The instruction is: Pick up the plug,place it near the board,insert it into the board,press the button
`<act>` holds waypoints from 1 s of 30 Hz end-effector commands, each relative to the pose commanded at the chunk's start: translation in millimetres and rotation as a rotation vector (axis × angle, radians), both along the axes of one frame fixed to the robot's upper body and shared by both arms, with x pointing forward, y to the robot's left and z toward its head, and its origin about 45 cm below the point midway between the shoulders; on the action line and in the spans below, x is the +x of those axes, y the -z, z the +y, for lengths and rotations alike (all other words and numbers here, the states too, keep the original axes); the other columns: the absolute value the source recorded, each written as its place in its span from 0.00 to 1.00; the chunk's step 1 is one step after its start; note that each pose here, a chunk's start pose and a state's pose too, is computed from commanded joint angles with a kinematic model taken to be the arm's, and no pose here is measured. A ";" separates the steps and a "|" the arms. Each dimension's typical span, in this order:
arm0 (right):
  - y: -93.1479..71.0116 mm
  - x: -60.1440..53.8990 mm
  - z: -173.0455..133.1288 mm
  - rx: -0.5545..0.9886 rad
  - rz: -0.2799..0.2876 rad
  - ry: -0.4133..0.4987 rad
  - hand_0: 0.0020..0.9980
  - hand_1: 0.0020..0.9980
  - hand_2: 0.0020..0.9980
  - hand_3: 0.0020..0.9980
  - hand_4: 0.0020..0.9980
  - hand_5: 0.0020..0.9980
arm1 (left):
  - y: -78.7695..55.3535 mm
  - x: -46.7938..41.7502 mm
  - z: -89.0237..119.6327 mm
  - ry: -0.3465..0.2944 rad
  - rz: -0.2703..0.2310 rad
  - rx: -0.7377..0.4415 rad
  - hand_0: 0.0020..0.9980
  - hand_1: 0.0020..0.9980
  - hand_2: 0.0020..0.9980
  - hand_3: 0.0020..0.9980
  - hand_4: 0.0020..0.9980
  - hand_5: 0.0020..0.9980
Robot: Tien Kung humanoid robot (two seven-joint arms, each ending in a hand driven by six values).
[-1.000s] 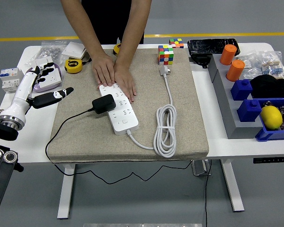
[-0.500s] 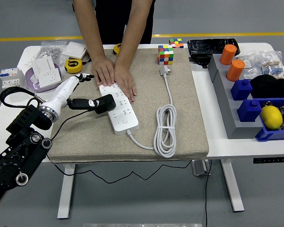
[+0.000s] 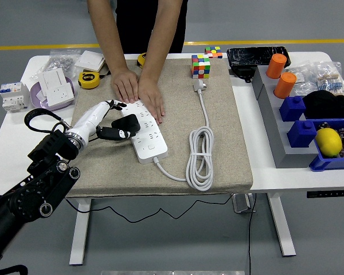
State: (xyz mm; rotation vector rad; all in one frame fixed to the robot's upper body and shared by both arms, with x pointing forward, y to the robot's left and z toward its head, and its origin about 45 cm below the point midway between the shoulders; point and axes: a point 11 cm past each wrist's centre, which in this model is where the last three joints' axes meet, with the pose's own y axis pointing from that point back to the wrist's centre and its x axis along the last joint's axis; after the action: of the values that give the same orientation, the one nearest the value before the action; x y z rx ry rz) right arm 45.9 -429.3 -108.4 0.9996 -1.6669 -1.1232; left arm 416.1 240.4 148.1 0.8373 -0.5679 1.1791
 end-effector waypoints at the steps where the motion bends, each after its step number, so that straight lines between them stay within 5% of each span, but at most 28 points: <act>1: -0.1 0.2 -0.2 0.000 0.000 -0.001 0.80 0.72 0.72 0.64 0.97 0.71 | 0.4 0.5 -1.4 0.001 0.000 0.001 0.80 0.85 0.78 0.79 0.99 0.26; 15: -0.3 -1.4 -1.2 -0.002 0.007 -0.005 0.80 0.72 0.72 0.64 0.97 0.71 | 8.3 6.4 -10.4 0.017 -0.023 0.075 0.70 0.77 0.70 0.68 0.98 0.23; 16: -0.2 -1.7 -1.2 -0.002 0.007 -0.005 0.80 0.72 0.72 0.64 0.97 0.71 | 8.9 6.3 -9.8 0.016 -0.023 0.081 0.62 0.70 0.58 0.56 0.71 0.09; 21: -0.1 -3.0 -1.4 -0.002 0.011 -0.008 0.80 0.72 0.72 0.64 0.97 0.71 | 11.0 5.4 -6.3 0.012 -0.031 0.150 0.62 0.70 0.58 0.56 0.71 0.09; 22: -0.1 -3.3 -1.3 -0.002 0.011 -0.009 0.80 0.72 0.72 0.63 0.96 0.71 | 11.9 5.1 -5.7 0.012 -0.032 0.161 0.50 0.55 0.52 0.52 0.65 0.08; 27: -0.1 -3.1 -1.3 -0.002 0.011 -0.011 0.80 0.72 0.72 0.63 0.96 0.71 | 14.4 4.6 -6.3 0.012 -0.030 0.183 0.50 0.55 0.52 0.52 0.65 0.08; 28: 0.0 -3.1 -1.1 -0.001 0.011 -0.012 0.80 0.72 0.72 0.63 0.95 0.71 | 14.9 4.5 -6.6 0.012 -0.028 0.183 0.45 0.46 0.47 0.48 0.58 0.05; 30: -0.1 -2.9 -1.1 -0.001 0.012 -0.013 0.80 0.72 0.72 0.63 0.95 0.71 | 16.1 4.3 -7.2 0.011 -0.024 0.182 0.45 0.46 0.47 0.48 0.58 0.05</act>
State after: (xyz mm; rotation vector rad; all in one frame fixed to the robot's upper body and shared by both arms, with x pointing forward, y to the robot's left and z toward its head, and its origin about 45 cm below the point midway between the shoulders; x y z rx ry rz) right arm 43.1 -430.5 -108.3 0.9999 -1.6493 -1.1170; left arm 420.4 233.2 132.0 0.9738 -0.7066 1.1405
